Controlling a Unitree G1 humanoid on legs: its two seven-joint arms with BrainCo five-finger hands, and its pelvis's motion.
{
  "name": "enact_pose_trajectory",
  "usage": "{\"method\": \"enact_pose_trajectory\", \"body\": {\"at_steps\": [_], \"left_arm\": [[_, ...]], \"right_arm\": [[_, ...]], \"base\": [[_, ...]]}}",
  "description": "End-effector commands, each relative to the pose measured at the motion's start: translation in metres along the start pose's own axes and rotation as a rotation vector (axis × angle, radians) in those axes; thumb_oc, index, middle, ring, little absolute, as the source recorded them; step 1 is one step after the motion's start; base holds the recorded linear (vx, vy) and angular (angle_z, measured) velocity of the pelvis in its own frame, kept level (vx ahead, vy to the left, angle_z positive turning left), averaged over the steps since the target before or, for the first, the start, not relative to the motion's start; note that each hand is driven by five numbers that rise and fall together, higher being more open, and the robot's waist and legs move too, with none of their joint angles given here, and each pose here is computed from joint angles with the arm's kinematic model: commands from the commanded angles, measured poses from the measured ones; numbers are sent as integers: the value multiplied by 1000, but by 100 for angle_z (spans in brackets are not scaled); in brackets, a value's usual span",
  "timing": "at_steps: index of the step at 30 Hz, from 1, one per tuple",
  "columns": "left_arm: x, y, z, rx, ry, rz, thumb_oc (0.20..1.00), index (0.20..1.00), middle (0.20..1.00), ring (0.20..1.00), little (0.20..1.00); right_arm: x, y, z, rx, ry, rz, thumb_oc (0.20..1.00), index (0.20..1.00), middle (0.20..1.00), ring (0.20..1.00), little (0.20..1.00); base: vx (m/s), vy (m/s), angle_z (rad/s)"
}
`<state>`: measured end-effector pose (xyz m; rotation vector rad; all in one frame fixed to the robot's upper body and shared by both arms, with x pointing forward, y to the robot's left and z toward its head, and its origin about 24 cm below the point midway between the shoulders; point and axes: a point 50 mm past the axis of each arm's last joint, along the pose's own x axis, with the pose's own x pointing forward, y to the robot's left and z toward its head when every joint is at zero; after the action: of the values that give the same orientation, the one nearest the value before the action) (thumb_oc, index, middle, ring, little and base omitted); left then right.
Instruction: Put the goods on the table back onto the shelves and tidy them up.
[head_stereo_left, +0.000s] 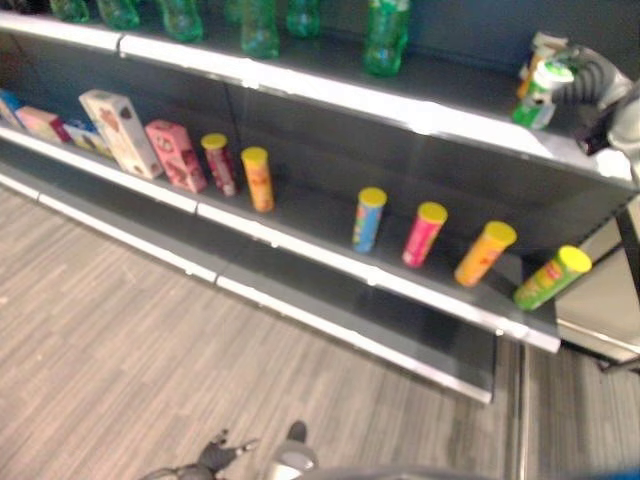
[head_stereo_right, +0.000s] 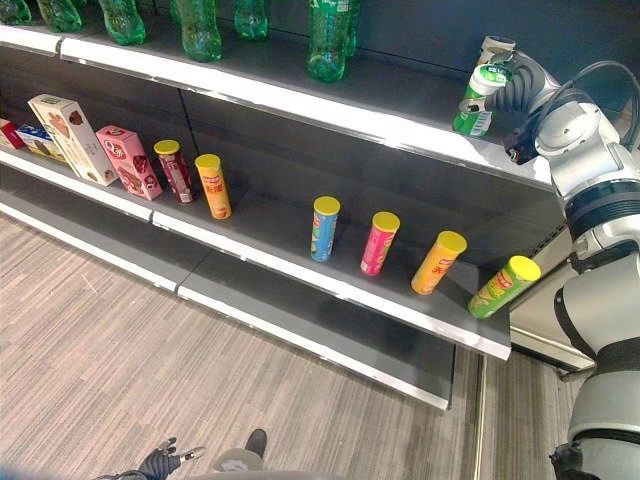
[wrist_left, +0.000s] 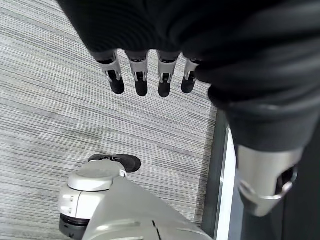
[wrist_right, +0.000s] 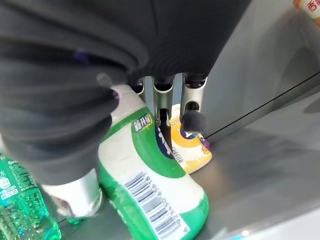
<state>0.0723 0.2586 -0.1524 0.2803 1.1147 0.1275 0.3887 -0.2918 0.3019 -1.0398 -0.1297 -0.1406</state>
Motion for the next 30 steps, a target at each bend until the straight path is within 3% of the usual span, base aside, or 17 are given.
{"method": "enact_pose_trajectory", "body": {"at_steps": [1,13,19,24,30], "left_arm": [[7,4,27,66,-65,-3,1000,1000,1000,1000,1000],[8,3,27,63,-63,-1,1000,1000,1000,1000,1000],[7,4,23,37,-47,22,1000,1000,1000,1000,1000],[6,4,18,14,-27,40,1000,1000,1000,1000,1000],[5,6,14,-33,-17,67,1000,1000,1000,1000,1000]], "right_arm": [[-2,-24,3,-31,6,-74,1000,1000,1000,1000,1000],[-3,-40,9,-44,-12,-152,1000,1000,1000,1000,1000],[-14,-79,45,-61,-169,-325,1000,1000,1000,1000,1000],[-44,-103,88,-2,-456,-457,1000,1000,1000,1000,1000],[-100,-128,81,58,-636,-596,1000,1000,1000,1000,1000]], "base": [[0,0,0],[0,0,0],[-2,7,-3],[-3,27,-10],[-14,36,-9]]}}
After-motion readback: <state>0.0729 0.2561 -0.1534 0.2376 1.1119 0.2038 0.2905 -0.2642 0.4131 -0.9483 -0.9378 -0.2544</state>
